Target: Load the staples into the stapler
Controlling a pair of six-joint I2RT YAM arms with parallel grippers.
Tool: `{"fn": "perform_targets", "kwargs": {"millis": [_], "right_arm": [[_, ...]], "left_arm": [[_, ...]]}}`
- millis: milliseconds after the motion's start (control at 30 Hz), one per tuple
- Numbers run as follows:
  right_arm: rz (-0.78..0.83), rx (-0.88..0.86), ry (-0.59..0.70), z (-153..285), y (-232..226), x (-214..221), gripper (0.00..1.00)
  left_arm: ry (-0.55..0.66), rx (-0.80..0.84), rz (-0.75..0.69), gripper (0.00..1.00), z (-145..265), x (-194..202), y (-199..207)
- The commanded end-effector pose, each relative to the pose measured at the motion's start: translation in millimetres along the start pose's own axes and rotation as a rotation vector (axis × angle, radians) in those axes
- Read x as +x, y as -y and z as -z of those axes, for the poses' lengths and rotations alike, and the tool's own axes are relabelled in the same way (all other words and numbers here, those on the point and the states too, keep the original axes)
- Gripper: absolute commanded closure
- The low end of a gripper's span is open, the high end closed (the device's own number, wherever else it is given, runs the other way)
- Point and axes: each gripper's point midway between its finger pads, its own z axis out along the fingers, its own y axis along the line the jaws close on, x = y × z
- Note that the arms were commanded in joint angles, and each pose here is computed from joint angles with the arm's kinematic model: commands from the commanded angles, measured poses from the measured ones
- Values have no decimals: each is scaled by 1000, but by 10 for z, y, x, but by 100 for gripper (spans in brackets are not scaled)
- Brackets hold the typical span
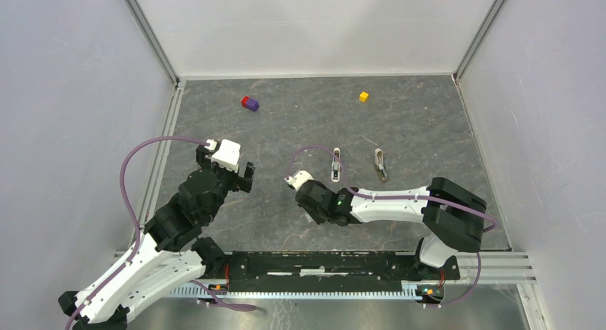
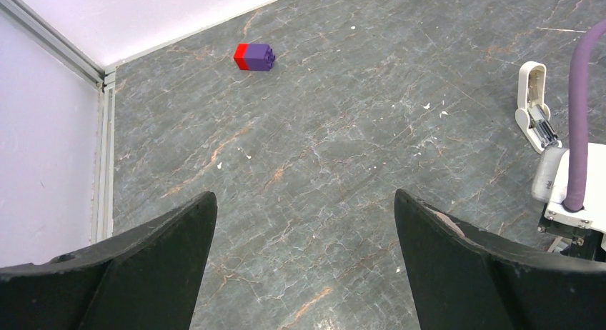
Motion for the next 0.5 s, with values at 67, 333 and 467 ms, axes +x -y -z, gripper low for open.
{"fn": "perform_targets", "kwargs": {"millis": [67, 333, 467], "right_arm": [[-5, 17, 50, 30, -11, -181, 90], [-9, 26, 65, 59, 9, -225, 100], [-21, 32, 87, 106, 28, -275, 100]], "left_arm": [[33, -29, 7, 0, -19, -84, -49], [35, -28, 7, 0, -22, -89, -49], [36, -29, 6, 0, -25, -94, -49]]}}
